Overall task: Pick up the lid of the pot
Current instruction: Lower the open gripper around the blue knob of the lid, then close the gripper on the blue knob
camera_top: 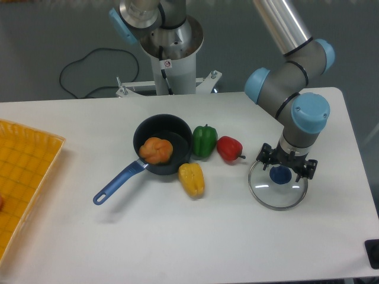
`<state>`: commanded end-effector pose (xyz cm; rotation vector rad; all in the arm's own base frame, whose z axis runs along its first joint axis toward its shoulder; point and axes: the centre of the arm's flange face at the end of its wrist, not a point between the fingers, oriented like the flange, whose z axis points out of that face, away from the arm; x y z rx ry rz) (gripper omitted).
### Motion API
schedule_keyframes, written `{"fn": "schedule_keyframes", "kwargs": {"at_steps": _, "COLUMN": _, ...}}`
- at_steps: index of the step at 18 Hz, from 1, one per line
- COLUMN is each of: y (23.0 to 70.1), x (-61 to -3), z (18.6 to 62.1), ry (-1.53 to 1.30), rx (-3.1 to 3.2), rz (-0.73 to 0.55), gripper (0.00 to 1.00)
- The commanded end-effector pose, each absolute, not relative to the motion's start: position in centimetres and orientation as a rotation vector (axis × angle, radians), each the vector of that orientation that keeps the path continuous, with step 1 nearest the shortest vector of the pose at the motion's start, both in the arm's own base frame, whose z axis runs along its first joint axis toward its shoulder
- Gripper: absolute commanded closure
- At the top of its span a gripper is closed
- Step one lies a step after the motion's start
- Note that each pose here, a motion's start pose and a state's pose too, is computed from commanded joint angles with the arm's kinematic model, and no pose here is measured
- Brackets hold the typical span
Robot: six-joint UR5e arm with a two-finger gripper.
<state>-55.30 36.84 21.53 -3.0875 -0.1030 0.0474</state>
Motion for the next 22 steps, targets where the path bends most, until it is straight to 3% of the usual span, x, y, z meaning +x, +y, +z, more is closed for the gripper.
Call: {"fn": "schedule_keyframes", "kwargs": {"at_steps": 22, "y": 36.63, "x": -55.03, "z": 20.43, "ry": -0.086, "rx": -3.120, "rz": 0.054, "gripper": 0.02}}
